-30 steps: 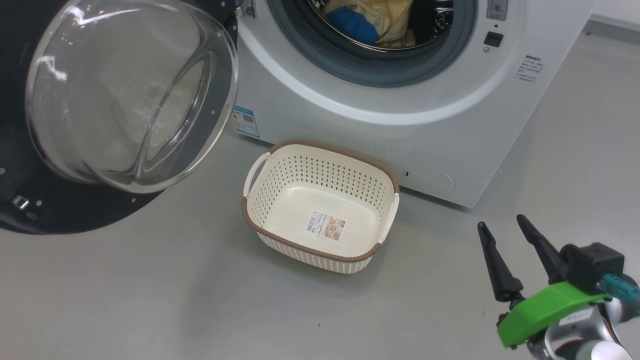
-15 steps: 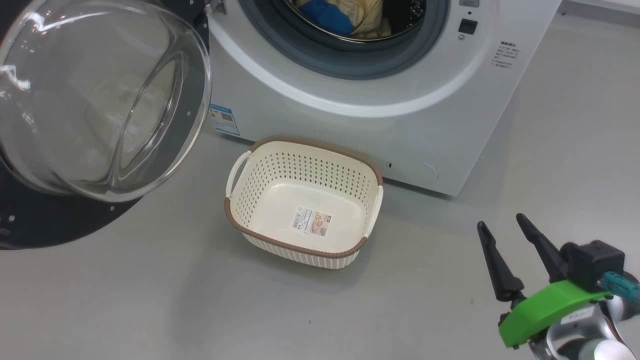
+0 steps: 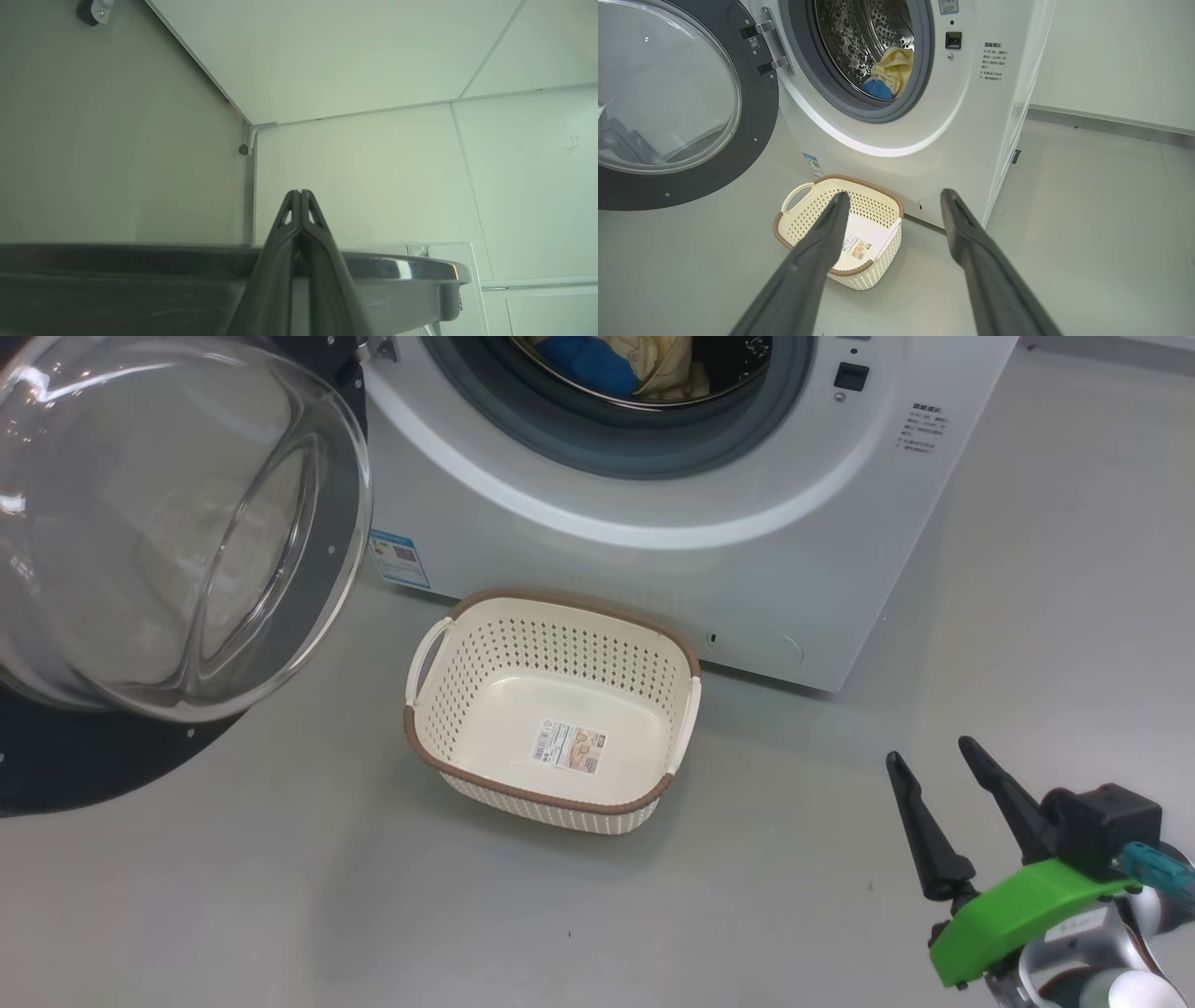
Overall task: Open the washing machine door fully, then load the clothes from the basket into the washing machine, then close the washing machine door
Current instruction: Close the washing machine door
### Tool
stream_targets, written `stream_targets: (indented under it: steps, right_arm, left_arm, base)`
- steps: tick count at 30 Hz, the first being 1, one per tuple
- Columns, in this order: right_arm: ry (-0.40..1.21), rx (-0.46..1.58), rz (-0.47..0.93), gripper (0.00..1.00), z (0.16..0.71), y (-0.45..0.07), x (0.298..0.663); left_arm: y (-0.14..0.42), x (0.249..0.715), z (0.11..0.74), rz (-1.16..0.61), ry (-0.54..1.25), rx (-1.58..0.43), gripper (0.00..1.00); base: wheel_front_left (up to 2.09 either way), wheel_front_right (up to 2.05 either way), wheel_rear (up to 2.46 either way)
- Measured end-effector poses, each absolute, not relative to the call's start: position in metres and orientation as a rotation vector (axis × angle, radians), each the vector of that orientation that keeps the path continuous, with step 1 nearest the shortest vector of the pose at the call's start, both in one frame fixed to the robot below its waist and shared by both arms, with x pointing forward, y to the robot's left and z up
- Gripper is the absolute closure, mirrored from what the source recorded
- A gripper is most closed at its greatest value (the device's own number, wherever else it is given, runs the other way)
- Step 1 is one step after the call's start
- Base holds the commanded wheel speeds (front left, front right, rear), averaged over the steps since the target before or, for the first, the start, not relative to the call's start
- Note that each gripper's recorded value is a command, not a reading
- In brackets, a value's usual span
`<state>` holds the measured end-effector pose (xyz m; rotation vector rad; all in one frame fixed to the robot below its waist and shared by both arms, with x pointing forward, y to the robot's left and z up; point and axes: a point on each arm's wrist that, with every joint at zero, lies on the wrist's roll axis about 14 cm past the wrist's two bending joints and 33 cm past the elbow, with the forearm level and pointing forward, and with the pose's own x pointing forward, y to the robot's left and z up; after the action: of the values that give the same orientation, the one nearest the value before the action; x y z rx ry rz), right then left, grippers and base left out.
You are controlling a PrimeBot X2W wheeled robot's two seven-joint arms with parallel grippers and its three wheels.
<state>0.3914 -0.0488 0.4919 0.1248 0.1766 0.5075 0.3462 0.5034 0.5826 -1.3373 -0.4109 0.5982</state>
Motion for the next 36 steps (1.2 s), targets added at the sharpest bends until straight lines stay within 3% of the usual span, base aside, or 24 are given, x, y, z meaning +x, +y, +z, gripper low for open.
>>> stream_targets:
  steps: [17,36]
  right_arm:
    - [0.184,0.132,0.495,0.00,0.489,-0.053,0.394]
    - [0.197,0.138,0.507,0.00,0.483,-0.048,0.399]
  left_arm:
    - [0.491,0.368,0.598,0.458,-0.324,-1.303,1.00]
    - [0.434,0.375,0.597,0.168,-0.119,-1.314,1.00]
  base:
    - [0.00,0.00,0.00]
    - [0.00,0.00,0.00]
